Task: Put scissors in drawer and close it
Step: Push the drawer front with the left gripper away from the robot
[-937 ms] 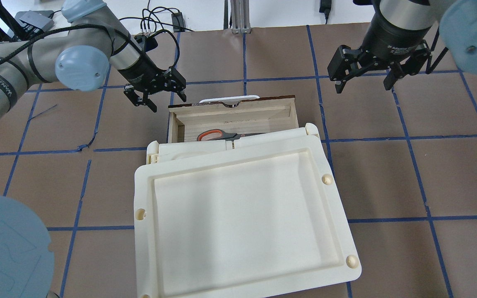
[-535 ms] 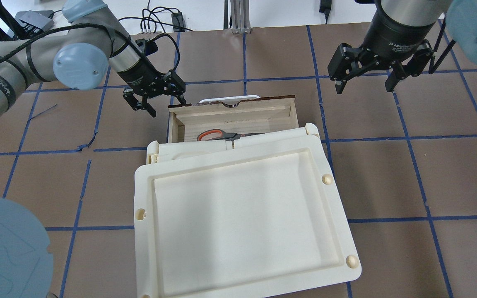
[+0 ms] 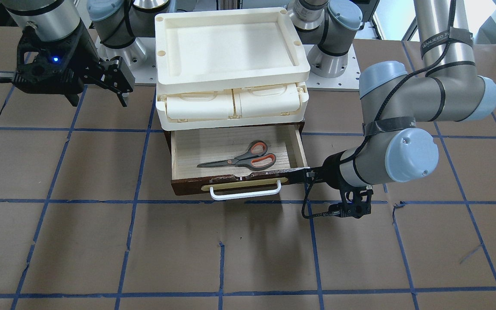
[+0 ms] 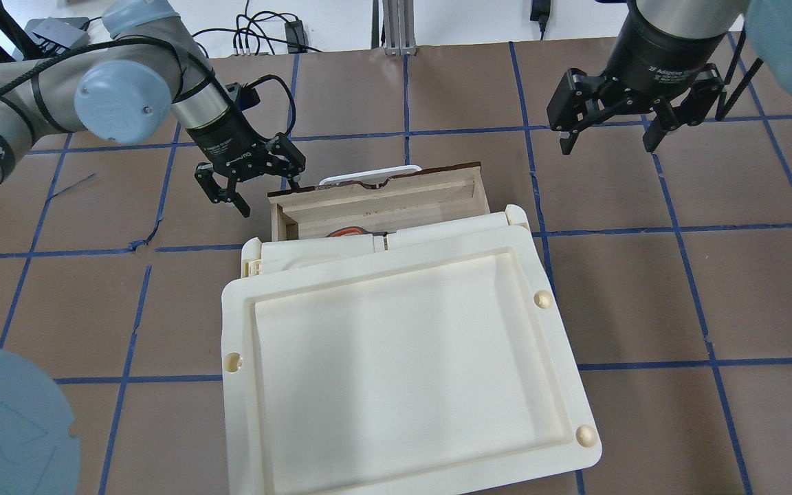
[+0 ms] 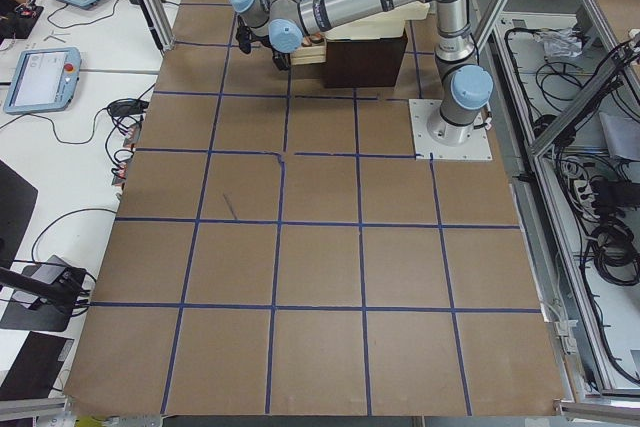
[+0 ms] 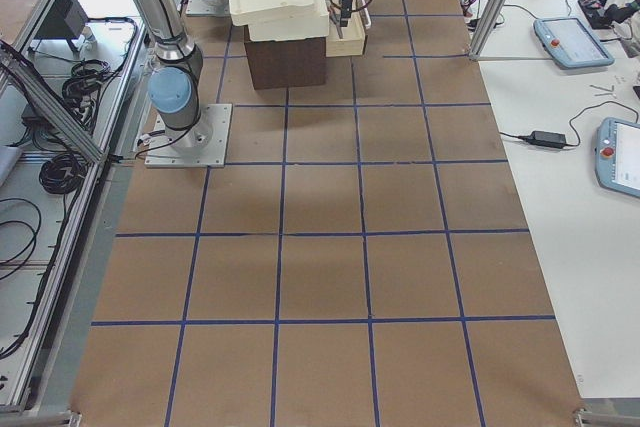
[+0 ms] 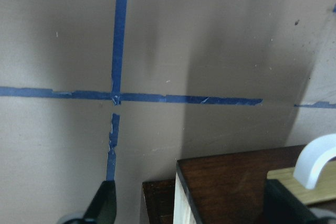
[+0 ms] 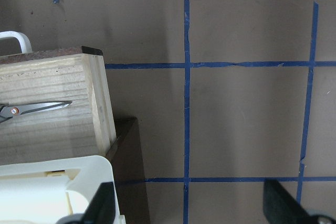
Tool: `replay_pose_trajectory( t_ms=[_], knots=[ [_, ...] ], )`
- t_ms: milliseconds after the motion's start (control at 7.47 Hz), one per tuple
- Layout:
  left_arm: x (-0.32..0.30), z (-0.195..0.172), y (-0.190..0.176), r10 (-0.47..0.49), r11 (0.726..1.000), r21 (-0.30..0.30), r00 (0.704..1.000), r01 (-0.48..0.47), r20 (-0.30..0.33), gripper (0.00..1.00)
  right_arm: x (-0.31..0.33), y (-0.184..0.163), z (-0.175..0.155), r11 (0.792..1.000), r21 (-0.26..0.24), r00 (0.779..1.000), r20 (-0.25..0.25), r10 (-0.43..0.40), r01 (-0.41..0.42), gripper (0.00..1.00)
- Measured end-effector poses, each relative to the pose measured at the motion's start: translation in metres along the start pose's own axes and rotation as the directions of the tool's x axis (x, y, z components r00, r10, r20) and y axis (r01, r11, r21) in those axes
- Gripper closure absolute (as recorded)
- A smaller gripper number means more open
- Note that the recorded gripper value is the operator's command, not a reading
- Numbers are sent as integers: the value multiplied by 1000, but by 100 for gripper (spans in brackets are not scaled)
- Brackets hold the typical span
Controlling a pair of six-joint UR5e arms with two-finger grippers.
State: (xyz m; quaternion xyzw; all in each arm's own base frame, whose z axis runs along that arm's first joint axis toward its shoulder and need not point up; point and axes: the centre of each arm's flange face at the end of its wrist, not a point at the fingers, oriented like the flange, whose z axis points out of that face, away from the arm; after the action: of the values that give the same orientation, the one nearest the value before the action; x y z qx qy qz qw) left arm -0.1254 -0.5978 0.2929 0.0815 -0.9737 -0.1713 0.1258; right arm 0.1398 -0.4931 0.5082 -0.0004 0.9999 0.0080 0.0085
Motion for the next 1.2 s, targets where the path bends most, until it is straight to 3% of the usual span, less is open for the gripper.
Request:
replay_pose_trajectory(
  t_ms=[669,1205],
  knots=[
    [-2,3,21,-66,992,-105,998,67,12,0,1,-1,2,1000,-4,1000,-2,0,0,0],
    [-5,11,36,-145,966,-212,989,150,40,0,2,-1,4,1000,-9,1000,-1,3,-3,0]
  ],
)
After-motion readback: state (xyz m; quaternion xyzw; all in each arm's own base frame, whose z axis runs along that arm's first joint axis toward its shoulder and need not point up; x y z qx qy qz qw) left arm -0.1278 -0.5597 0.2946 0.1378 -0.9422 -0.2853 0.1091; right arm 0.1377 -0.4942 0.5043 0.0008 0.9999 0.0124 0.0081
